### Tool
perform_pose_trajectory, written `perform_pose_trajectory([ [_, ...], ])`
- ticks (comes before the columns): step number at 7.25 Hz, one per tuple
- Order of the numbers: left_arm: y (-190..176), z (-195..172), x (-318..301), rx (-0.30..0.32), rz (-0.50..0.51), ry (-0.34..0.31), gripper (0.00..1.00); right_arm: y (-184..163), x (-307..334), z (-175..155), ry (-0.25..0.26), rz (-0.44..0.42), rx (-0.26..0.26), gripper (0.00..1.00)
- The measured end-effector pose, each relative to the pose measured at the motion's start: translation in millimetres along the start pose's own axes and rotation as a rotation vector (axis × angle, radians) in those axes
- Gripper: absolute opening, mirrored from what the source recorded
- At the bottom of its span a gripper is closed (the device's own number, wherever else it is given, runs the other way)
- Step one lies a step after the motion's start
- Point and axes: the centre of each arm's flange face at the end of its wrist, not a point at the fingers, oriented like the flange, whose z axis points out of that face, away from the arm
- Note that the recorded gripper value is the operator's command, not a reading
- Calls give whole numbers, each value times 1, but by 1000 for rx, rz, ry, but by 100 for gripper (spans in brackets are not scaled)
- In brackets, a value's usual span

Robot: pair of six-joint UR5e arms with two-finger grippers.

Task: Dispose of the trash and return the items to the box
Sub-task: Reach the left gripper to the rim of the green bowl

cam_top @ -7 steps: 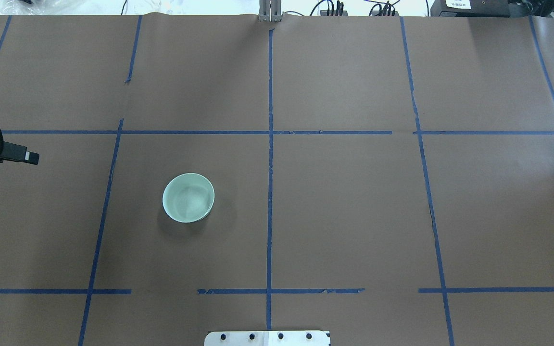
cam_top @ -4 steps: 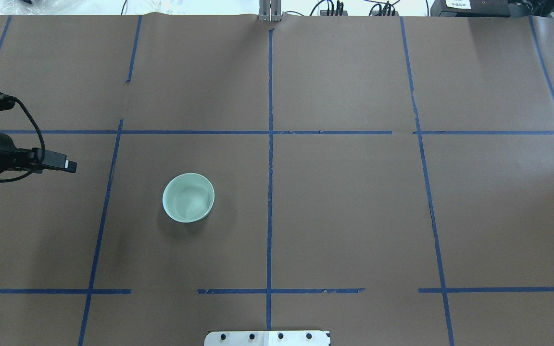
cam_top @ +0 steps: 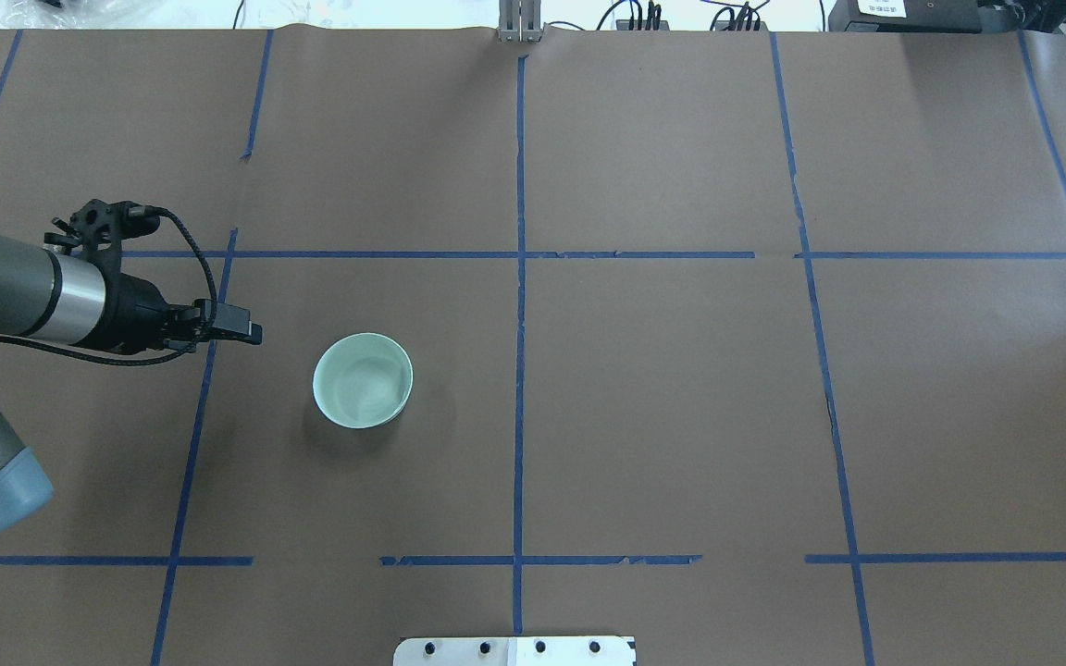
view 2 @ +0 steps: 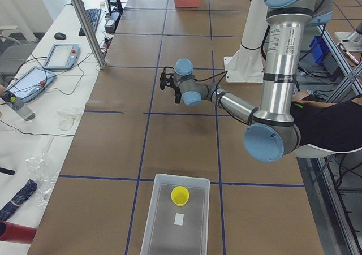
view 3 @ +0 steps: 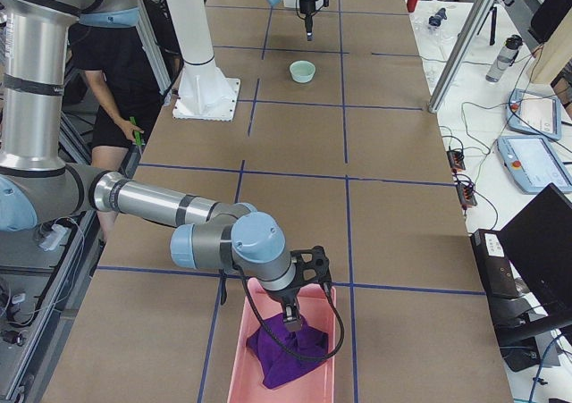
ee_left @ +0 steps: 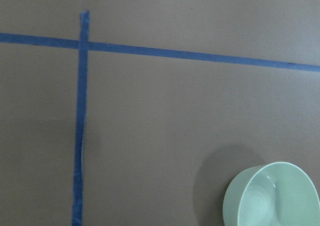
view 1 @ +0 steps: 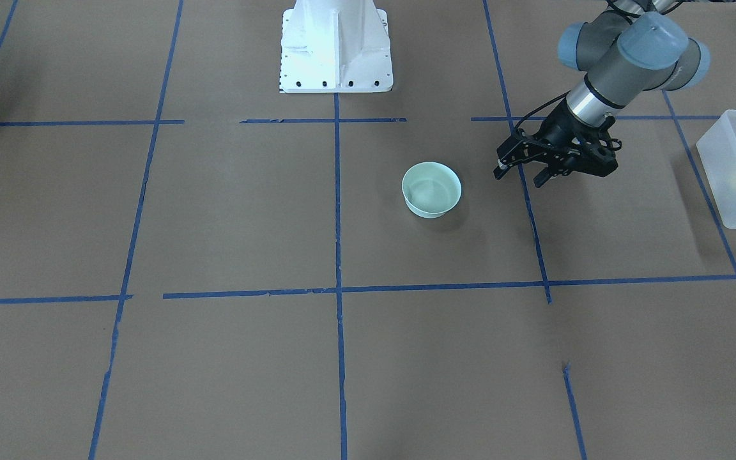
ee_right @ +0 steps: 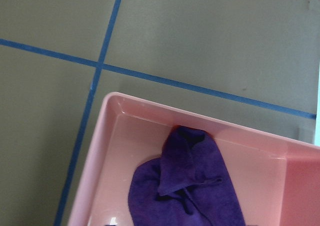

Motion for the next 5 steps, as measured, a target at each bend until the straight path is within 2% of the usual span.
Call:
perform_pose_trajectory([
  [2,11,26,29,5,-21,-26,94,-27,-63,-12,-41,96,-60,100],
  [3,17,43,54,13,-30,-71,93,-34,-84,-7,-57,121,-82,100],
  [5,38,73,90,18,-39,-146,82,-51,-106,-3,-80,102,-89,100],
])
